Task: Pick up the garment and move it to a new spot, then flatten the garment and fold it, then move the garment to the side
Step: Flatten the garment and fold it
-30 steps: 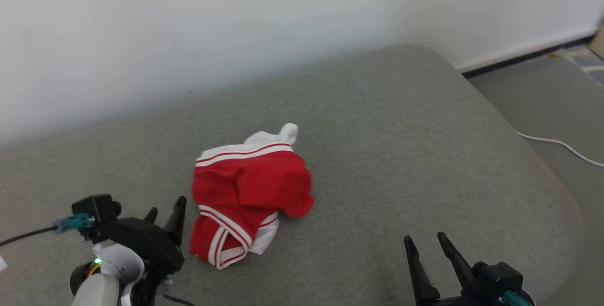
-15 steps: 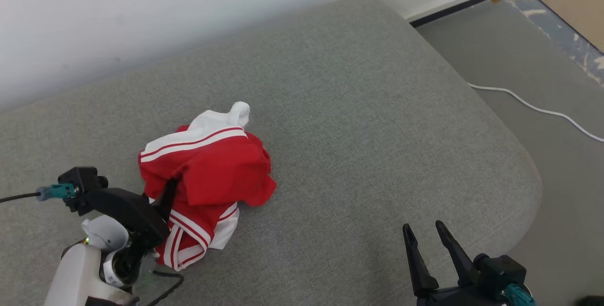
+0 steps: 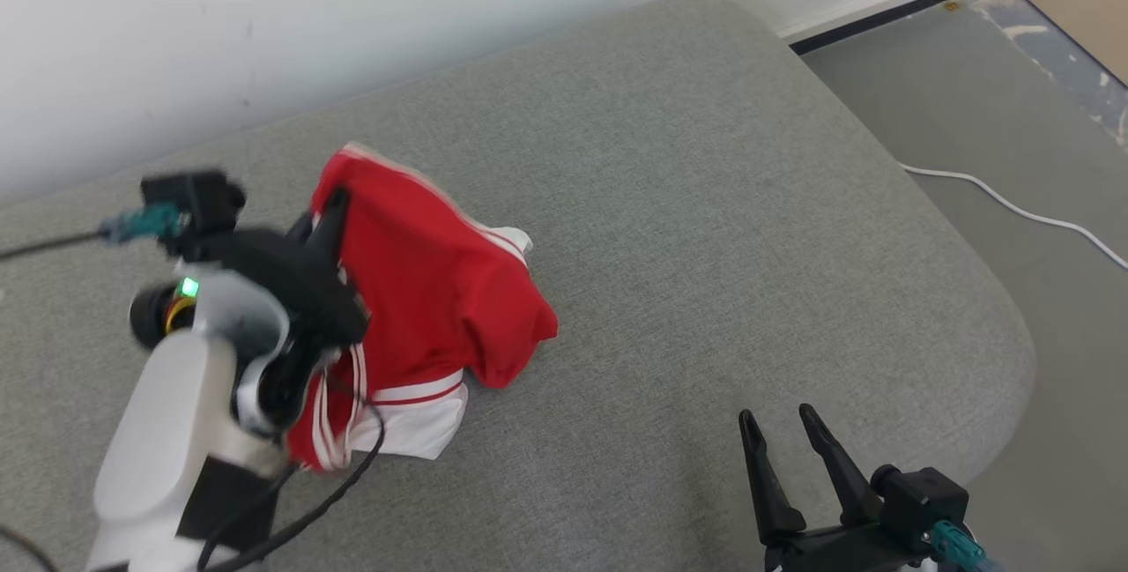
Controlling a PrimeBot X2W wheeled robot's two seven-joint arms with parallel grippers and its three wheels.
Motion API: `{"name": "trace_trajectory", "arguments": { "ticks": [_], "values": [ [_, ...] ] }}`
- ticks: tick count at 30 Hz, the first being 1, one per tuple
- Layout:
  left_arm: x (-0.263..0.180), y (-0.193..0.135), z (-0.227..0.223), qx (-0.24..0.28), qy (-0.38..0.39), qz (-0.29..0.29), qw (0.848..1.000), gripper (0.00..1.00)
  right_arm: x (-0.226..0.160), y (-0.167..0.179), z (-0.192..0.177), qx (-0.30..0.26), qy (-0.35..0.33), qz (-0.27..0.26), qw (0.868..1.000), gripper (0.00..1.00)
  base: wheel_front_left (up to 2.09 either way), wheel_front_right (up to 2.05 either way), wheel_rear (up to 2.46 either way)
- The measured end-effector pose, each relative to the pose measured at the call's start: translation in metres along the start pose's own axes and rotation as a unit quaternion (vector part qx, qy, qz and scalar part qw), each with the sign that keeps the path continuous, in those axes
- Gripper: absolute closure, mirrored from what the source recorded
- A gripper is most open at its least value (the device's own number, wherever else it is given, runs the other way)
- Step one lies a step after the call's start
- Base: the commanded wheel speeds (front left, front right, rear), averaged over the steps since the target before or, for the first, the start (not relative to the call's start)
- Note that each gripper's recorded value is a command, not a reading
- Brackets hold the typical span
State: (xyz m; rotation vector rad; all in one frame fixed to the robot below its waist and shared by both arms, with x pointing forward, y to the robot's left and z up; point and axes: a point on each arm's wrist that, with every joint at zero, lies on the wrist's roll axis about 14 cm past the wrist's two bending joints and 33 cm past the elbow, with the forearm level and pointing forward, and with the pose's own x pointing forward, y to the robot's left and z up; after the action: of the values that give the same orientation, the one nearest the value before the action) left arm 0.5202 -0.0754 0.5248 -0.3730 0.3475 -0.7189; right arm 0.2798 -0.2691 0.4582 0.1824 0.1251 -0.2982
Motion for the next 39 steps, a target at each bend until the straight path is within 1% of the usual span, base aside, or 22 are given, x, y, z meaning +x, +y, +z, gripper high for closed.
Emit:
{"name": "trace_trajectory", "arguments": {
  "ticks": [3,6,10,12,14,16,19,21,22,23,24,26,28,31,33,34,35,39],
  "values": [
    [0.007,-0.05,0.042,0.052,-0.048,-0.059,0.996,1.0,0.002,0.006,0.001,0.005,-0.003,0.009,1.0,0.0,0.0,0.0,0.0],
    [0.008,-0.107,0.075,0.101,-0.089,-0.125,0.983,1.0,0.002,0.009,0.0,0.008,-0.003,0.015,1.0,0.0,0.0,0.0,0.0],
    [0.002,-0.177,0.117,0.159,-0.149,-0.204,0.954,1.0,-0.002,0.008,-0.003,0.013,-0.002,0.012,1.0,0.0,0.0,0.0,0.0],
    [-0.005,-0.209,0.133,0.175,-0.177,-0.241,0.938,1.0,-0.005,0.005,-0.004,0.017,-0.002,0.008,1.0,0.0,0.0,0.0,0.0],
    [-0.015,-0.239,0.15,0.18,-0.21,-0.275,0.921,1.0,-0.007,0.002,-0.003,0.018,-0.005,0.003,1.0,0.0,0.0,0.0,0.0],
    [-0.027,-0.259,0.168,0.174,-0.248,-0.298,0.905,1.0,-0.009,0.001,-0.003,0.019,-0.007,0.001,1.0,0.0,0.0,0.0,0.0],
    [-0.046,-0.276,0.197,0.153,-0.31,-0.32,0.882,1.0,-0.01,0.0,-0.003,0.021,-0.009,0.0,1.0,0.0,0.0,0.0,0.0],
    [-0.056,-0.278,0.212,0.133,-0.343,-0.325,0.871,1.0,-0.009,0.0,-0.002,0.021,-0.01,0.002,1.0,0.0,0.0,0.0,0.0],
    [-0.057,-0.274,0.214,0.123,-0.349,-0.322,0.871,1.0,-0.008,0.003,-0.002,0.021,-0.01,0.006,1.0,0.0,0.0,0.0,0.0],
    [-0.055,-0.268,0.211,0.117,-0.344,-0.316,0.877,1.0,-0.006,0.004,-0.002,0.021,-0.01,0.009,1.0,0.0,0.0,0.0,0.0],
    [-0.05,-0.259,0.202,0.109,-0.331,-0.307,0.885,1.0,-0.005,0.006,-0.002,0.021,-0.01,0.012,1.0,0.0,0.0,0.0,0.0],
    [-0.034,-0.229,0.17,0.096,-0.29,-0.275,0.912,1.0,-0.001,0.012,-0.003,0.02,-0.007,0.022,1.0,0.0,0.0,0.0,0.0],
    [-0.022,-0.192,0.129,0.074,-0.24,-0.234,0.939,1.0,0.002,0.019,-0.006,0.02,-0.002,0.033,0.999,0.0,0.0,0.0,0.0],
    [-0.021,-0.135,0.071,0.034,-0.179,-0.172,0.968,1.0,0.008,0.033,-0.008,0.016,0.004,0.054,0.998,0.0,0.0,0.0,0.0],
    [-0.03,-0.1,0.036,0.016,-0.145,-0.131,0.981,1.0,0.013,0.041,-0.007,0.014,0.004,0.068,0.998,0.0,0.0,0.0,0.0],
    [-0.037,-0.083,0.02,-0.003,-0.13,-0.111,0.985,1.0,0.016,0.045,-0.007,0.013,0.004,0.074,0.997,0.0,0.0,0.0,0.0],
    [-0.045,-0.067,0.005,-0.011,-0.113,-0.089,0.99,1.0,0.018,0.049,-0.007,0.01,0.007,0.081,0.997,0.0,0.0,0.0,0.0],
    [-0.08,-0.021,-0.046,-0.041,-0.053,-0.019,0.998,1.0,0.024,0.064,-0.009,0.007,0.013,0.105,0.994,0.0,0.0,0.0,0.0]
  ]
}}
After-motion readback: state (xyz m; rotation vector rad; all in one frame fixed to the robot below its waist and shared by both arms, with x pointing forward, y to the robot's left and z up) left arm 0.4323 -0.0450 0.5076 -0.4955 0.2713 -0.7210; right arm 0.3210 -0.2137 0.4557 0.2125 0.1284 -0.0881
